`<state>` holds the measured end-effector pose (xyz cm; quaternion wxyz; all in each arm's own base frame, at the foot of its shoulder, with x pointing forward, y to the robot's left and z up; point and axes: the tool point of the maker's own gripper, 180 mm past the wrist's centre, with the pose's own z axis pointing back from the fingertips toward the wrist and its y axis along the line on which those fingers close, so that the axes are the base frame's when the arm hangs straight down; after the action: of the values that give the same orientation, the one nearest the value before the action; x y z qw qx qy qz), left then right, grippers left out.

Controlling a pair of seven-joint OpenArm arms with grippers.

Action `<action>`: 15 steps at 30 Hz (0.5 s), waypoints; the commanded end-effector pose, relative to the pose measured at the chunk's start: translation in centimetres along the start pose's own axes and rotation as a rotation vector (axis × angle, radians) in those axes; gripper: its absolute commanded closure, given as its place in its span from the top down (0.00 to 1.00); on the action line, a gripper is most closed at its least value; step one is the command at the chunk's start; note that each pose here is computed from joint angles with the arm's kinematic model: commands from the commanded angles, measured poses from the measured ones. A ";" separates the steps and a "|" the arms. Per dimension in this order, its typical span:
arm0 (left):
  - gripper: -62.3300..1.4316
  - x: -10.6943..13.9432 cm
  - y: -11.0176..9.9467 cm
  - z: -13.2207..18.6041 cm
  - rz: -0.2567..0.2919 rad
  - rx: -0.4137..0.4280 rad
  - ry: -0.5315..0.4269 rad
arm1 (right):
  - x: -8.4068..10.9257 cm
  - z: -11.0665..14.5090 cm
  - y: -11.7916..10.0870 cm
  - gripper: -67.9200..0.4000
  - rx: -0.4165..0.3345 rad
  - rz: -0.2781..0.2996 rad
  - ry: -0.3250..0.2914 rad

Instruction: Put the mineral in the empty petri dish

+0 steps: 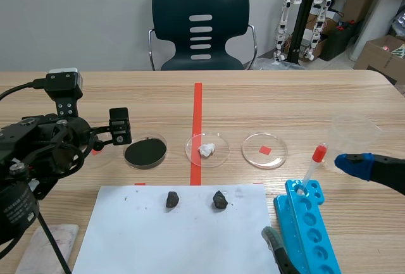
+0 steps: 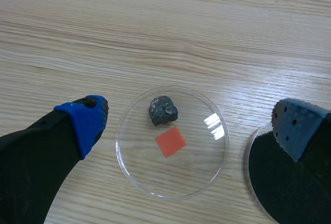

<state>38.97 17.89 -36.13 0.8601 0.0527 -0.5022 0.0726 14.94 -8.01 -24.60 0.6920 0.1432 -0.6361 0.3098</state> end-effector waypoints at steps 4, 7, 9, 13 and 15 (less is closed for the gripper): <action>1.00 1.3 0.3 -0.2 -0.002 0.005 -0.032 | 1.2 -0.2 -0.4 1.00 -0.012 0.006 -0.041; 1.00 1.3 0.2 -0.2 -0.002 0.005 -0.033 | 1.2 -0.2 -0.4 1.00 -0.012 0.006 -0.041; 1.00 1.3 0.2 -0.2 -0.002 0.005 -0.033 | 1.2 -0.2 -0.4 1.00 -0.012 0.006 -0.041; 1.00 1.3 0.2 -0.2 -0.002 0.005 -0.032 | 1.2 -0.2 -0.4 1.00 -0.012 0.006 -0.041; 1.00 1.2 0.2 -0.2 -0.002 0.005 -0.029 | 1.2 -0.2 -0.4 1.00 -0.012 0.006 -0.041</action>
<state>38.93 17.91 -36.22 0.8615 0.0533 -0.4998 0.0724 14.94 -8.01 -24.60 0.6920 0.1432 -0.6361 0.3098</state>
